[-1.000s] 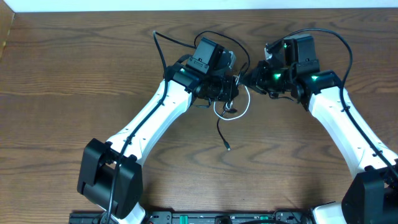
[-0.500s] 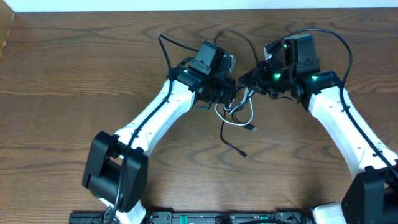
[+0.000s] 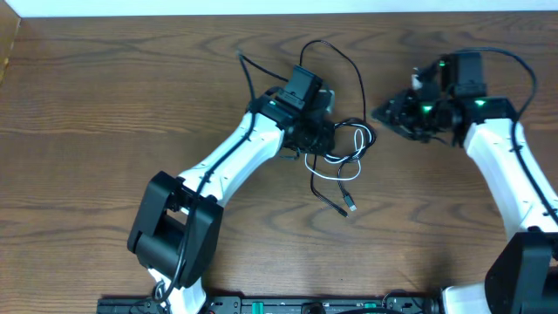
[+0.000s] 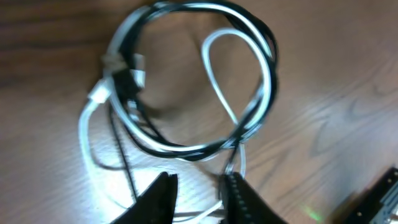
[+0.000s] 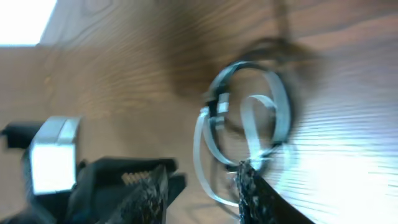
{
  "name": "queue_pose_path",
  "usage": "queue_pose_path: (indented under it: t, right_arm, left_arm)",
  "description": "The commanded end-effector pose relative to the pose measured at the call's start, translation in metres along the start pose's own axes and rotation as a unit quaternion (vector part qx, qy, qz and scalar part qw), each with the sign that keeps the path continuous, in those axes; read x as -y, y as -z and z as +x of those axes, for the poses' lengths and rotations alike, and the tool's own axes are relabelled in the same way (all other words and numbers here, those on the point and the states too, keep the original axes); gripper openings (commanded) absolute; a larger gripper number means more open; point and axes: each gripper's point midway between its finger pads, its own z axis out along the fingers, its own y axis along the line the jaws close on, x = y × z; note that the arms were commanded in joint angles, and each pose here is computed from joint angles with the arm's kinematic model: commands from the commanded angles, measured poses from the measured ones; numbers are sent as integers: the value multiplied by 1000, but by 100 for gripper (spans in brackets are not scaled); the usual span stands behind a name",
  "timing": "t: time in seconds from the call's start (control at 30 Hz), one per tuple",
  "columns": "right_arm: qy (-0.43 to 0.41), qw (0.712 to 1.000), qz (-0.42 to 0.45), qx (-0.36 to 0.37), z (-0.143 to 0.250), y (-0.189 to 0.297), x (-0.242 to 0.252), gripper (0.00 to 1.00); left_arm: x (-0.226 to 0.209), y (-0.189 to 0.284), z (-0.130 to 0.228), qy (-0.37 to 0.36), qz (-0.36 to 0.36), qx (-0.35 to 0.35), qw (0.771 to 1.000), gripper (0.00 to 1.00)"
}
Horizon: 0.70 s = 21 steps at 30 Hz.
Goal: Untangle cables
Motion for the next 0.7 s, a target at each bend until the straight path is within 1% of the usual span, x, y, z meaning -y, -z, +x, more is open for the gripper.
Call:
queue_pose_path:
  t: [0.0, 0.1, 0.17, 0.27, 0.4, 0.53, 0.67]
  right_arm:
    - [21, 999, 27, 17, -11, 11, 19, 33]
    - [13, 999, 37, 17, -15, 19, 34, 34]
    - [12, 999, 40, 15, -14, 21, 38, 34]
    - [21, 999, 43, 11, -12, 21, 39, 34]
    - [28, 999, 45, 6, -10, 21, 41, 35]
    - [32, 998, 47, 4, -9, 21, 41, 35]
    - [31, 998, 48, 3, -9, 21, 42, 36]
  left_arm:
    - [15, -10, 8, -51, 4, -9, 999, 33]
    - [32, -17, 14, -97, 12, -12, 995, 41]
    - [31, -22, 17, -105, 1, -16, 994, 41]
    - [11, -37, 18, -106, -52, -19, 993, 41]
    - [1, -49, 14, -110, -68, -16, 991, 41]
    - [3, -61, 14, -128, -54, -17, 990, 41]
    - [22, -69, 28, -152, 19, -46, 987, 42]
